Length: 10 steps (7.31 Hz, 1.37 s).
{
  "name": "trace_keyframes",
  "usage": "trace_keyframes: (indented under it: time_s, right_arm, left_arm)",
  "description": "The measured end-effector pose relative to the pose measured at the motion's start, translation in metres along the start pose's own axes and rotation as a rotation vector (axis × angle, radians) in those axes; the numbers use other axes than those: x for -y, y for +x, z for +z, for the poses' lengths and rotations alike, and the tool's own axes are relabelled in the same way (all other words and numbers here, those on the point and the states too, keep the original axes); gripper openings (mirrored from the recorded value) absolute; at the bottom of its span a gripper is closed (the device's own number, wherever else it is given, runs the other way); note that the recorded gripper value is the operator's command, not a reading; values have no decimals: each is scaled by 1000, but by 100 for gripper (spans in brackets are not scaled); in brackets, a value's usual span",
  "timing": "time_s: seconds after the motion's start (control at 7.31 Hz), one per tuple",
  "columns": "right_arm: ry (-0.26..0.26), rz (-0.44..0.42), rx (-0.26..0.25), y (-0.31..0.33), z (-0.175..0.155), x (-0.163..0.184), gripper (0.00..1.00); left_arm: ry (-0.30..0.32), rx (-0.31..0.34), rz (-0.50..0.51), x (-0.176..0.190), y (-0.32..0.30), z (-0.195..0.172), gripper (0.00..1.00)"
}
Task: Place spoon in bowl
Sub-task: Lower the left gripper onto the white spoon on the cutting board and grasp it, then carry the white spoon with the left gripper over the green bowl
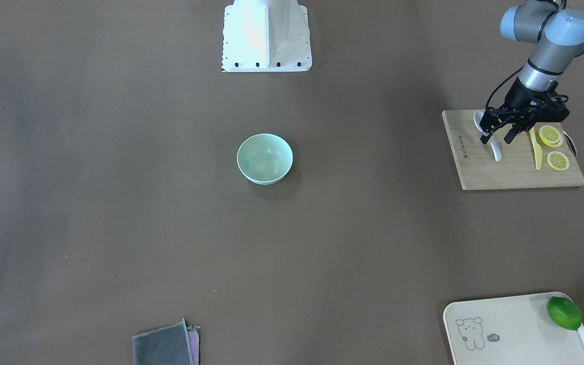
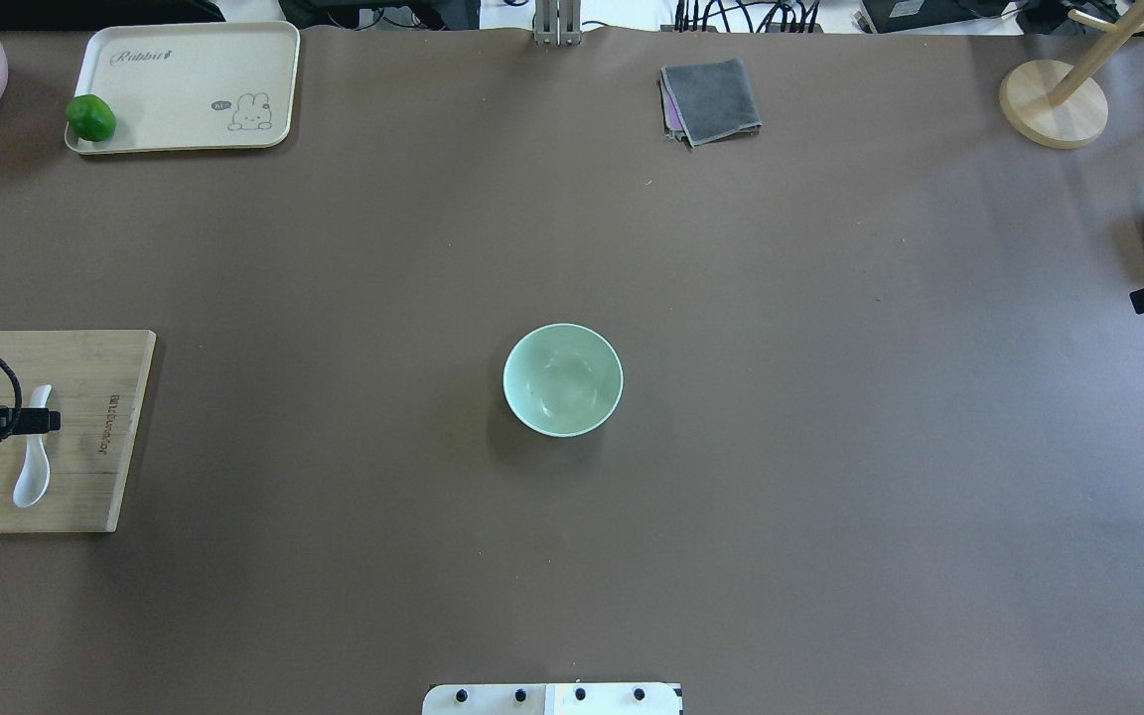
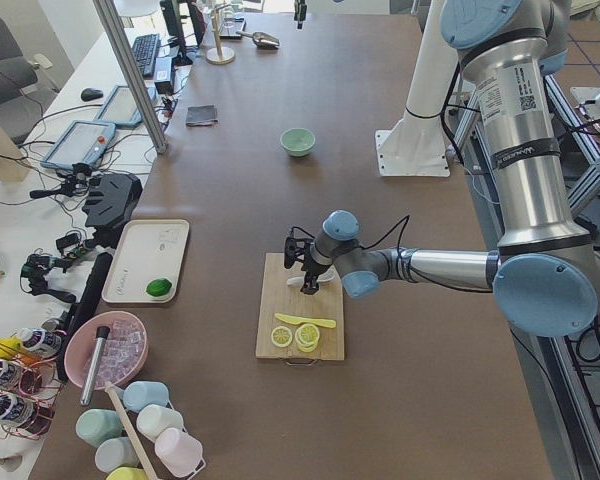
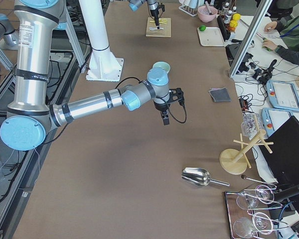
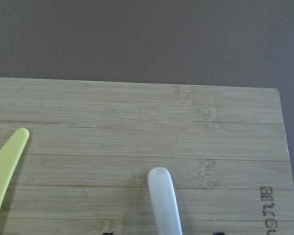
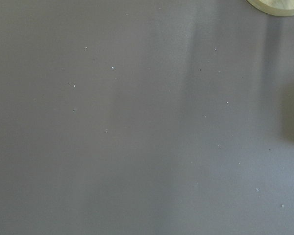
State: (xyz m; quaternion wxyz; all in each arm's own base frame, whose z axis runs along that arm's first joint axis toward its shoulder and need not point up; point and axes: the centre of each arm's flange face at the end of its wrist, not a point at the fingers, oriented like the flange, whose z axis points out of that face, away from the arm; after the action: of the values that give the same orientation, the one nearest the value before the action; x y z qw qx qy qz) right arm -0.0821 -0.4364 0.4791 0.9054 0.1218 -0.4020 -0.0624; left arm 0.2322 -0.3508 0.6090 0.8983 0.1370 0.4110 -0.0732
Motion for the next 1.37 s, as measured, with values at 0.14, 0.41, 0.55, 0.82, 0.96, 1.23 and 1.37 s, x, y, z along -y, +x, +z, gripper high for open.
trace_keyframes:
  time_s: [0.14, 0.41, 0.55, 0.82, 0.96, 1.23, 1.37]
  right_arm:
    - [1, 1, -1, 0, 0, 0, 100]
    - [3, 2, -2, 1, -1, 0, 100]
    - [3, 4, -3, 2, -1, 0, 100]
    - [5, 10, -6, 5, -3, -2, 100]
    - [5, 14, -7, 7, -3, -3, 100]
    - [4, 20, -10, 10, -4, -5, 100]
    - [1, 30, -16, 15, -3, -8, 100]
  left_arm:
    - [0, 2, 2, -1, 0, 2, 19]
    - [2, -1, 4, -1, 2, 2, 0]
    - [4, -5, 6, 1, 5, 2, 0]
    - [23, -43, 14, 12, 27, 1, 0]
    - [39, -79, 15, 26, 56, 2, 0]
    - [61, -159, -57, 70, 156, 6, 0]
    - [52, -210, -112, 86, 230, 6, 0]
